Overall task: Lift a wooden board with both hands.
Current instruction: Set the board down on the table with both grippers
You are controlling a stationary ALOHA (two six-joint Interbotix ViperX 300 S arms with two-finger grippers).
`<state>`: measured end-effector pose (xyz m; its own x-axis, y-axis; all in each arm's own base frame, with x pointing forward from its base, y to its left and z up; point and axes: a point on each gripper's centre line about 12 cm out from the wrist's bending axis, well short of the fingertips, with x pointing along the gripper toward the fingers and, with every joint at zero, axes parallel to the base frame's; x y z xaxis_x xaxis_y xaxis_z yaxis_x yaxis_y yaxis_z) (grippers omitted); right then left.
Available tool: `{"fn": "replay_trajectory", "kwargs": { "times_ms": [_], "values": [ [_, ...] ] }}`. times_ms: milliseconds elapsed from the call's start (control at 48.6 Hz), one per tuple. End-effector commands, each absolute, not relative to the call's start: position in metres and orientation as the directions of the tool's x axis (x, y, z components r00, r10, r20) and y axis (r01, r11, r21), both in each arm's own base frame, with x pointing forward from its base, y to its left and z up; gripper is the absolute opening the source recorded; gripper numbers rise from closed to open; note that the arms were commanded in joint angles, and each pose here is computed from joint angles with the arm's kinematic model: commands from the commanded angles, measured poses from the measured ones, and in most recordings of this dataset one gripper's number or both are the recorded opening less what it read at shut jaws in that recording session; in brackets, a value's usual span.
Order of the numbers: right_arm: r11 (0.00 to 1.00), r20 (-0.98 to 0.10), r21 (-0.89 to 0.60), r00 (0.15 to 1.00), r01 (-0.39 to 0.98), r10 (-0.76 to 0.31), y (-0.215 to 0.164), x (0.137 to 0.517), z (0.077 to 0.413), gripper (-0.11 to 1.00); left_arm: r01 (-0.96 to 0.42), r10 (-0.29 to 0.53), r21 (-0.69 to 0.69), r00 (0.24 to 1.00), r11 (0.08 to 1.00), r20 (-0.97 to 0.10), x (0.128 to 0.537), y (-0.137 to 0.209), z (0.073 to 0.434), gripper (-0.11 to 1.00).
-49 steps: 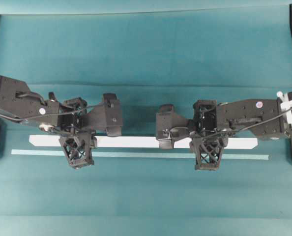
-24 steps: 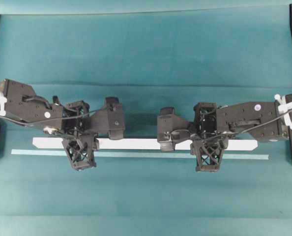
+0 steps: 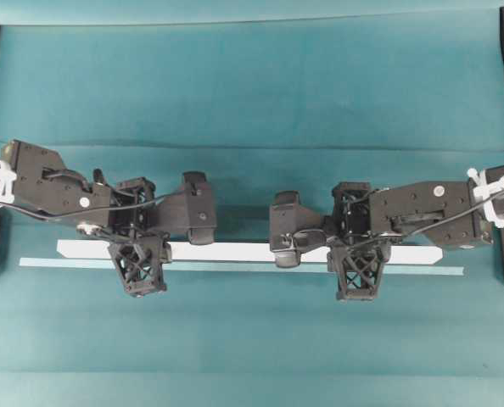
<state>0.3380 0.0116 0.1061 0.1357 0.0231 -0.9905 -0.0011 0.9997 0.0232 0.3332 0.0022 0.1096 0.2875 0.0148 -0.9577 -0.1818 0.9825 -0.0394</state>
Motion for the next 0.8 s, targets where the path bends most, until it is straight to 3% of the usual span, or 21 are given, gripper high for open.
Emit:
{"fn": "replay_trajectory", "kwargs": {
  "times_ms": [0, 783],
  "values": [
    [1.000, -0.990, 0.028, 0.140, -0.014, 0.029, 0.0178, 0.3393, 0.1040, 0.22, -0.227, 0.017, -0.054, 0.300, 0.972, -0.954, 0.3360, 0.0057, 0.1102, 0.19],
    [0.999, -0.974, 0.032, 0.223, -0.009, 0.033, 0.0183, 0.3479, 0.1045, 0.22, -0.150, 0.013, -0.042, 0.351, 0.988, -0.936, 0.3305, 0.0029, 0.1089, 0.19]
  ]
}}
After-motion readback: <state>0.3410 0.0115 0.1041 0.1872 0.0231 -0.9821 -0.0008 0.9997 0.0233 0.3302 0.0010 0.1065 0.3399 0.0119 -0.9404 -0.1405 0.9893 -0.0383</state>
